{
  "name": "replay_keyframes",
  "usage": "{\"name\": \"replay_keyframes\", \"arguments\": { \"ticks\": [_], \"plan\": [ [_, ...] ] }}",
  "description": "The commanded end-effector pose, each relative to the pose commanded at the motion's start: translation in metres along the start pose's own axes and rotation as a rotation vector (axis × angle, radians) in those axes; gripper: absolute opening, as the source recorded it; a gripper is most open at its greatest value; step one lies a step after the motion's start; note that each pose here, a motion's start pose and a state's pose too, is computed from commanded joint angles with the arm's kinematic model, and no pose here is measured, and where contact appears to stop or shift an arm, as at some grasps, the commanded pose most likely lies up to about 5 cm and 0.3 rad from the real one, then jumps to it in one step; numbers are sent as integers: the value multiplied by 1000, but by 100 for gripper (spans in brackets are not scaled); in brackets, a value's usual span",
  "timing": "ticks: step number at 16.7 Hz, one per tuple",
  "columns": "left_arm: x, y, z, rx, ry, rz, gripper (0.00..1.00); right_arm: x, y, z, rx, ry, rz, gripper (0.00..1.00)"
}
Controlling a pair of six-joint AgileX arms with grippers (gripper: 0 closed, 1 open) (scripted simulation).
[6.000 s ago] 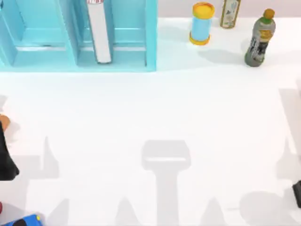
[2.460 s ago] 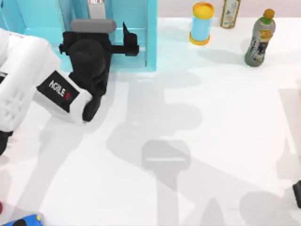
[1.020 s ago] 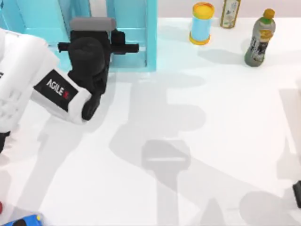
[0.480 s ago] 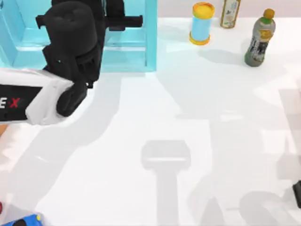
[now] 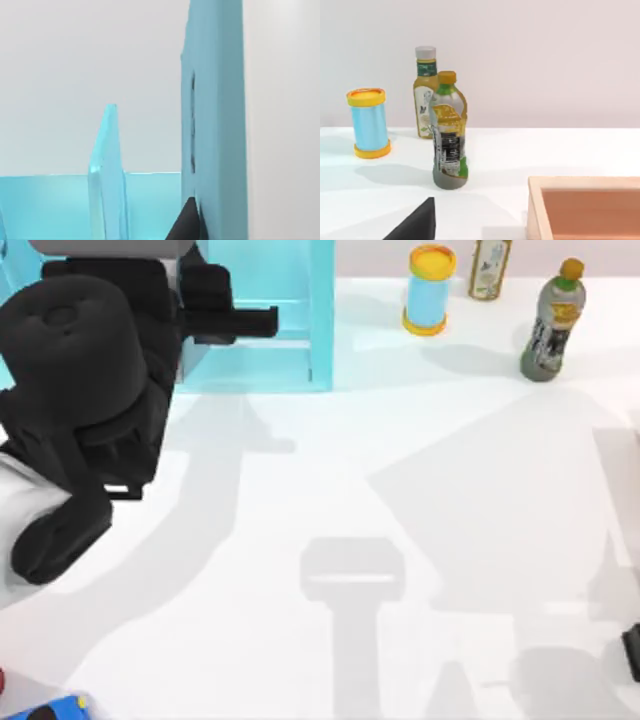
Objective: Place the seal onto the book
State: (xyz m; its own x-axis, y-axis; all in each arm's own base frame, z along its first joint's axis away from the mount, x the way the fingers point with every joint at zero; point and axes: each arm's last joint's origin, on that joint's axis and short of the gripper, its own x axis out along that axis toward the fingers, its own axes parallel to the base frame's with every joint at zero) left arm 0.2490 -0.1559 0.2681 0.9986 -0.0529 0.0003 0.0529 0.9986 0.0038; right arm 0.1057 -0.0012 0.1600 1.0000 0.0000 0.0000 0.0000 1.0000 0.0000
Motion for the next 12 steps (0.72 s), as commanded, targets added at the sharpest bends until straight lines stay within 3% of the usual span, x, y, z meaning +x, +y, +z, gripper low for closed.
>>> {"name": "replay_keyframes", "arguments": {
  "ticks": [7, 12],
  "plan": [
    [-1, 0, -2, -1, 9, 4, 0, 0, 0, 0, 0, 0, 0, 100],
    [3, -17, -9, -141, 76, 17, 0, 0, 0, 0, 0, 0, 0, 100]
  ]
}}
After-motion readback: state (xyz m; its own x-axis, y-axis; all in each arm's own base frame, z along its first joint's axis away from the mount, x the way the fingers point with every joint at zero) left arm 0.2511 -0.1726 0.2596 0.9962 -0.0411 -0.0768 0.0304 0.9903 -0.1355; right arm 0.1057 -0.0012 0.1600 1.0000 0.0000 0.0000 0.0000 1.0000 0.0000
